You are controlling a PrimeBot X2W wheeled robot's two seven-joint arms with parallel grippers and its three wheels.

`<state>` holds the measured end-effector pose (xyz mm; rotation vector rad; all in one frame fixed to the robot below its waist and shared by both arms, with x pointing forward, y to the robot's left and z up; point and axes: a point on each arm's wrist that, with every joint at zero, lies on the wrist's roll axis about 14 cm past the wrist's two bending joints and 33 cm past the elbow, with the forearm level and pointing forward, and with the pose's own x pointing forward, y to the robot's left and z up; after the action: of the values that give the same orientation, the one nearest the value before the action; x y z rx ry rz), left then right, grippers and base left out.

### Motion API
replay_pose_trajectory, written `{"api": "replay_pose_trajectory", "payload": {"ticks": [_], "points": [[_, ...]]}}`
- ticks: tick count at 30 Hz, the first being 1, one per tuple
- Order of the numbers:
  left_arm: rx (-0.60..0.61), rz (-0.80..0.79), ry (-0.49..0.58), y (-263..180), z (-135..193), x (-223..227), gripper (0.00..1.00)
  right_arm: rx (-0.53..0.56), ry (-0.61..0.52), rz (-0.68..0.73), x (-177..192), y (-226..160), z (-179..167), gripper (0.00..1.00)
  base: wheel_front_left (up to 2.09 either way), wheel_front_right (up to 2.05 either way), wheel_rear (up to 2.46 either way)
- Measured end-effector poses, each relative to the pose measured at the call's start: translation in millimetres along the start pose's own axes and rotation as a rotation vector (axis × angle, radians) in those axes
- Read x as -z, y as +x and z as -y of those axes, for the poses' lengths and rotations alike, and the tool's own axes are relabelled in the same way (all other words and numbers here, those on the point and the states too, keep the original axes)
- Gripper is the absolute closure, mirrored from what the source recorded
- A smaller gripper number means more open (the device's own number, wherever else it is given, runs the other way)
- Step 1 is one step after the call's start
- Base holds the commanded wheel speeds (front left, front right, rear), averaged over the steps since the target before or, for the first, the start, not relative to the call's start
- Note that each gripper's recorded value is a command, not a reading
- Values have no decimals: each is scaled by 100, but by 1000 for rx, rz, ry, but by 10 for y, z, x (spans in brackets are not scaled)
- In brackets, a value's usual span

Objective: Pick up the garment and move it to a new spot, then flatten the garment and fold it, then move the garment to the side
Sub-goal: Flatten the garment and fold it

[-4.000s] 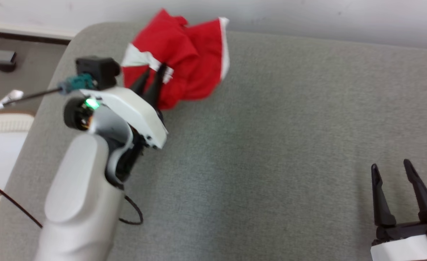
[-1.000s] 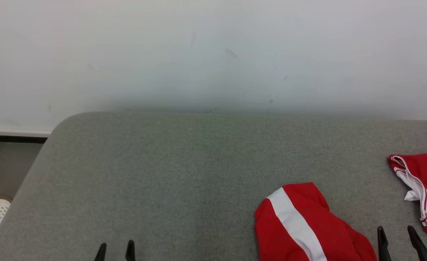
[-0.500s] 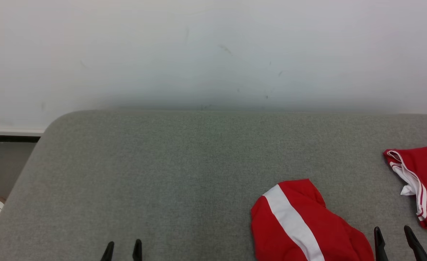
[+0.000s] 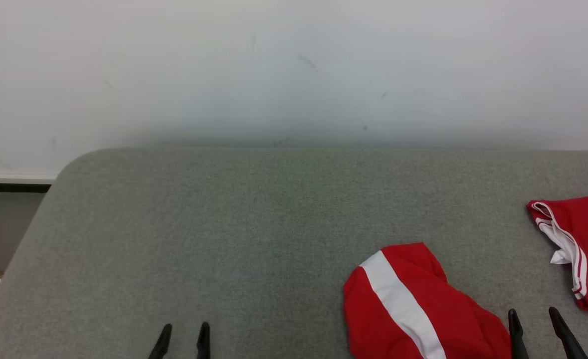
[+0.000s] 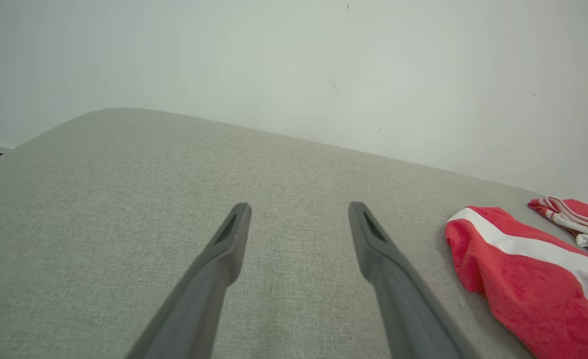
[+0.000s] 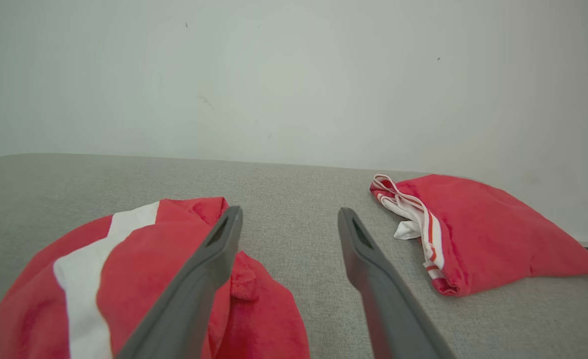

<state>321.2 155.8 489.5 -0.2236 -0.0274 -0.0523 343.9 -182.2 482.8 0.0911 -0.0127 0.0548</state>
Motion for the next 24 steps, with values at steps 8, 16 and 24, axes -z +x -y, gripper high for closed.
{"api": "replay_pose_trajectory", "payload": {"ticks": [8, 16, 24], "points": [[191, 8, -35, 323, 559, -21, 0, 16, -2, 17, -51, 8, 40, 0, 0, 0, 0], [451, -99, -136, 656, 1417, 225, 0, 74, -5, 13, -49, -38, 209, 0, 0, 0, 0], [555, -333, -86, 930, 1851, 708, 0, 148, 4, 2, -23, -116, 420, 0, 0, 0, 0]]}}
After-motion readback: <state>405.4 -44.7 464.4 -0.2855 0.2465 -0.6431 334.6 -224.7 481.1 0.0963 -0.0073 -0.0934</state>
